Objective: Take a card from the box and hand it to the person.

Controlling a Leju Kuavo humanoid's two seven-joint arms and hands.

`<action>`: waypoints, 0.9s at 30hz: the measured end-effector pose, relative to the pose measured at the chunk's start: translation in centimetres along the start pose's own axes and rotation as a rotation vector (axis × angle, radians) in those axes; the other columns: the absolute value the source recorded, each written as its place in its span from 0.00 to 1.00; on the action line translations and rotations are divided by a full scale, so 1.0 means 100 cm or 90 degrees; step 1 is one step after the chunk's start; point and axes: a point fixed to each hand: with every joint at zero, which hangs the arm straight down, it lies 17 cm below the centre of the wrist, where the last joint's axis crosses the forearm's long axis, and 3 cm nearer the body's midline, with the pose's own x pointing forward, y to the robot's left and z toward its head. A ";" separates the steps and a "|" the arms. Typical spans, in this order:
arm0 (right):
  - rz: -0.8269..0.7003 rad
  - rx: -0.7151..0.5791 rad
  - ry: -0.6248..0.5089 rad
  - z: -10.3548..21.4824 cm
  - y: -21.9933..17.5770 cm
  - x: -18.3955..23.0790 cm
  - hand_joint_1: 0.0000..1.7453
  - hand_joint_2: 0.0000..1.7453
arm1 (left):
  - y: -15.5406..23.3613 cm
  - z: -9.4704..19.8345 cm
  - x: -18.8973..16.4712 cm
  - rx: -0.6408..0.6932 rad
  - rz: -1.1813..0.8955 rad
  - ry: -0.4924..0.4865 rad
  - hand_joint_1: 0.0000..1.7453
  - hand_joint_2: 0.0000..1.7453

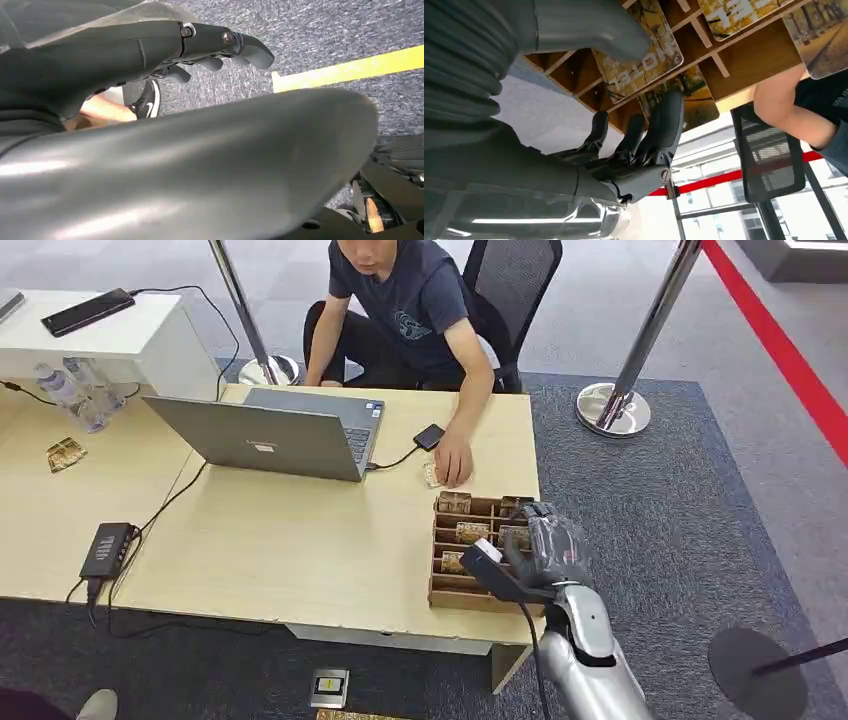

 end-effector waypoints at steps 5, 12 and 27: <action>0.001 0.006 0.005 0.002 0.005 -0.003 0.53 1.00 | 0.000 0.000 0.000 0.000 -0.003 0.000 0.00 0.00; 0.005 0.000 0.006 0.000 0.004 -0.006 0.75 1.00 | 0.001 0.000 -0.001 0.000 -0.006 0.001 0.00 0.00; 0.014 -0.033 -0.009 0.005 -0.012 0.003 1.00 1.00 | 0.002 0.000 0.000 0.001 -0.007 -0.004 0.00 0.00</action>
